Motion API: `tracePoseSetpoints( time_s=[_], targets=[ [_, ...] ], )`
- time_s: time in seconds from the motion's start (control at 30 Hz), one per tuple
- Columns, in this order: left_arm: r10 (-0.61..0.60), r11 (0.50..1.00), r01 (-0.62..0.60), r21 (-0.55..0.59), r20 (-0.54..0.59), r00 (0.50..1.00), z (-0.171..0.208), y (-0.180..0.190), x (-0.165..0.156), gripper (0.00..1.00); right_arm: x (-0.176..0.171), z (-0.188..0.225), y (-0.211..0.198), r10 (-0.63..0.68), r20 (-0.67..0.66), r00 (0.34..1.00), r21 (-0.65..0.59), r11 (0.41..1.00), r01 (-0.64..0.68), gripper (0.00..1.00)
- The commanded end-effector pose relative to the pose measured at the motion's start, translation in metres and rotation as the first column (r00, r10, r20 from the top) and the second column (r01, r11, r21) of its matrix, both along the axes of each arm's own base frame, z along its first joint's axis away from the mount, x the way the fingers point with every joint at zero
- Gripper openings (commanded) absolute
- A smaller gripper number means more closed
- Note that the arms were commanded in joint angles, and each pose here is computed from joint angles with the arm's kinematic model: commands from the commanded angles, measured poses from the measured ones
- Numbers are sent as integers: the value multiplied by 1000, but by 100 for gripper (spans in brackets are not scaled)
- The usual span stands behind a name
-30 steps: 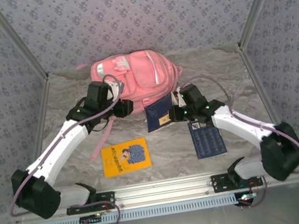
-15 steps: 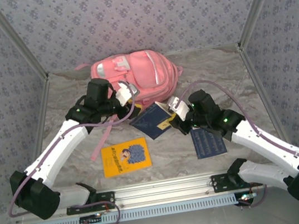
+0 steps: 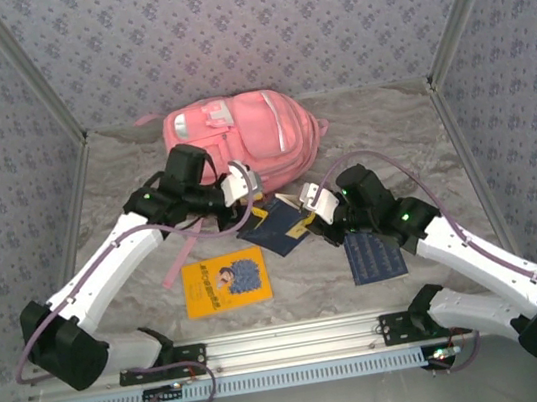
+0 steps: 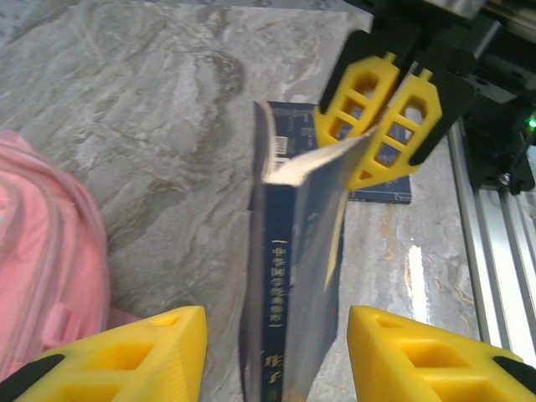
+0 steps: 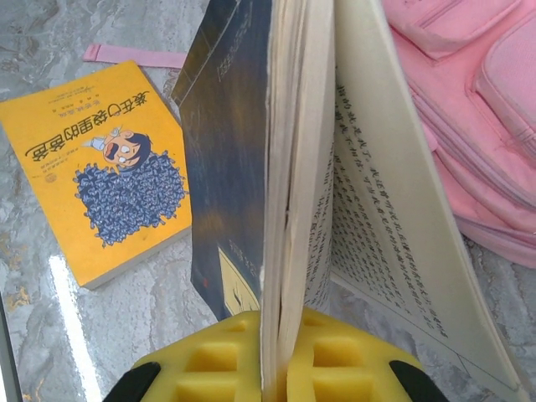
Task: Pack the student bag
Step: Pick up the book from the center of the table.
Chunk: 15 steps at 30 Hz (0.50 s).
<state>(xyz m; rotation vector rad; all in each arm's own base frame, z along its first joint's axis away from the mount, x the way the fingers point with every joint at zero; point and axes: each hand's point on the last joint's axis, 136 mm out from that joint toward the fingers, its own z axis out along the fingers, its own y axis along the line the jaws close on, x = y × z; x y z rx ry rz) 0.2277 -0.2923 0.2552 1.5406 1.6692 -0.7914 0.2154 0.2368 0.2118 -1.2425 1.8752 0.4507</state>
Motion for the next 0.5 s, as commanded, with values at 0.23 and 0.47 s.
tracePoseSetpoints(
  time_s=[0.23,0.47],
  targets=[
    [-112,992,115,56,-50,992,-18,-24,-9,43,-6,47,14,65,158,985,72,994,-78,0],
    [-152,985,157,77,-72,986,-23,-26,-16,0,2,47,8,13,179,984,53,998,-23,0]
  ],
)
